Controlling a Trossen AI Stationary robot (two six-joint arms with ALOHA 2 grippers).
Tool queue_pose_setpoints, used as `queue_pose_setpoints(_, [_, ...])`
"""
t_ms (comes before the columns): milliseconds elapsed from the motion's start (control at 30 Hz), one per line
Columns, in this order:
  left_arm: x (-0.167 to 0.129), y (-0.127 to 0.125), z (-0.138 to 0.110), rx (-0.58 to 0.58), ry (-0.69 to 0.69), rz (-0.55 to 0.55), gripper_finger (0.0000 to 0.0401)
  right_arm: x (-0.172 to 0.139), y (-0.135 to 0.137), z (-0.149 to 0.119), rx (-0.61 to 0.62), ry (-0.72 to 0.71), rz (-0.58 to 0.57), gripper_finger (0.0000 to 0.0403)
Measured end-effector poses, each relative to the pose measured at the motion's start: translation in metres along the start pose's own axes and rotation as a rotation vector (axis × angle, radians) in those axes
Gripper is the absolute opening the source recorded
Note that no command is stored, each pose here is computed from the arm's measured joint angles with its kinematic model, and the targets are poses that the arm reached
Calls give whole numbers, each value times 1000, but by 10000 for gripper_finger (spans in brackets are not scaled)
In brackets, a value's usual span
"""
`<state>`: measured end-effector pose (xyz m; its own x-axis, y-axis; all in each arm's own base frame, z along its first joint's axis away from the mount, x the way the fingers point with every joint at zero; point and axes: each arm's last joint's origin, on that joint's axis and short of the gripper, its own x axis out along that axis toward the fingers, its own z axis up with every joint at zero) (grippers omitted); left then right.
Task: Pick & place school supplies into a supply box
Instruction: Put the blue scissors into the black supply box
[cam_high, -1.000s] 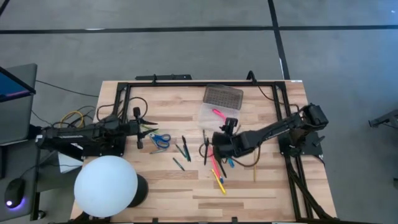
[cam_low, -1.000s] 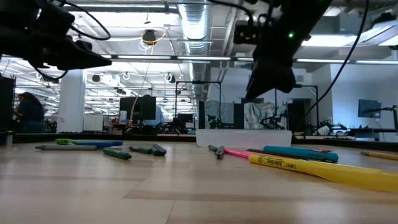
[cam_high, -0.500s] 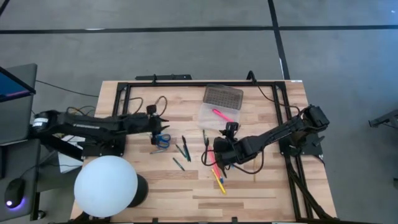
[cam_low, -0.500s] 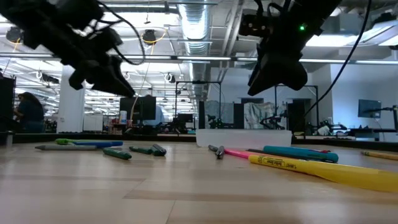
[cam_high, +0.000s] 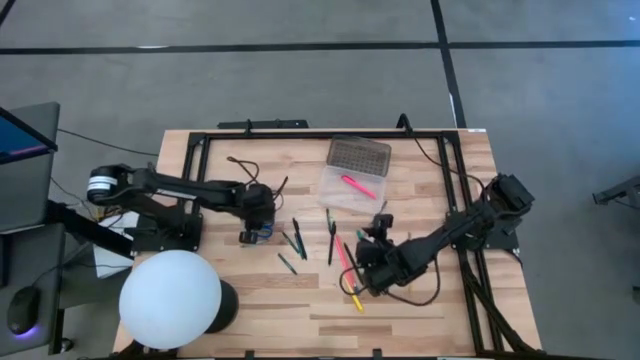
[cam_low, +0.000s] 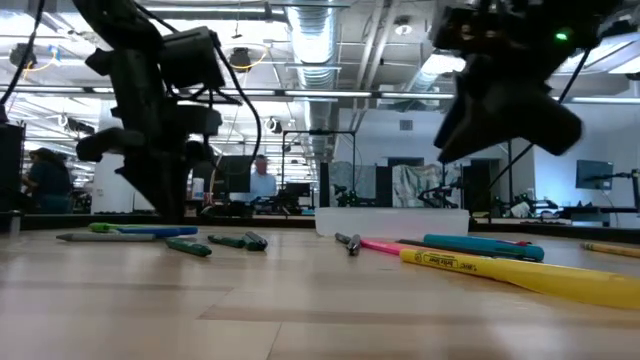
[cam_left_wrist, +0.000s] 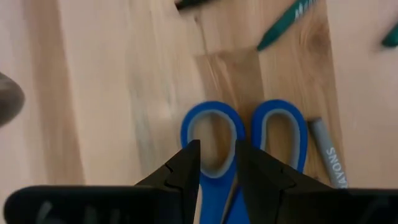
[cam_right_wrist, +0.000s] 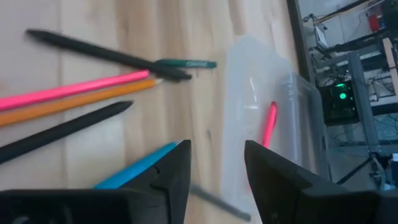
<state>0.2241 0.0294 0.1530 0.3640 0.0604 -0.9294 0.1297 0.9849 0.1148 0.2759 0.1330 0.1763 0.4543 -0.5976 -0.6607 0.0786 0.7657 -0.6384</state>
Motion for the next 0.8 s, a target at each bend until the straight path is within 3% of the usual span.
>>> queue_pose_setpoints(400, [7,-3,-1,-14,7,-84,96,-15,14,-16,63,0,-2,137])
queue_pose_setpoints(800, [18,-5,-7,-3,10,-99,96,-29,24,-22,93,-35,3,132])
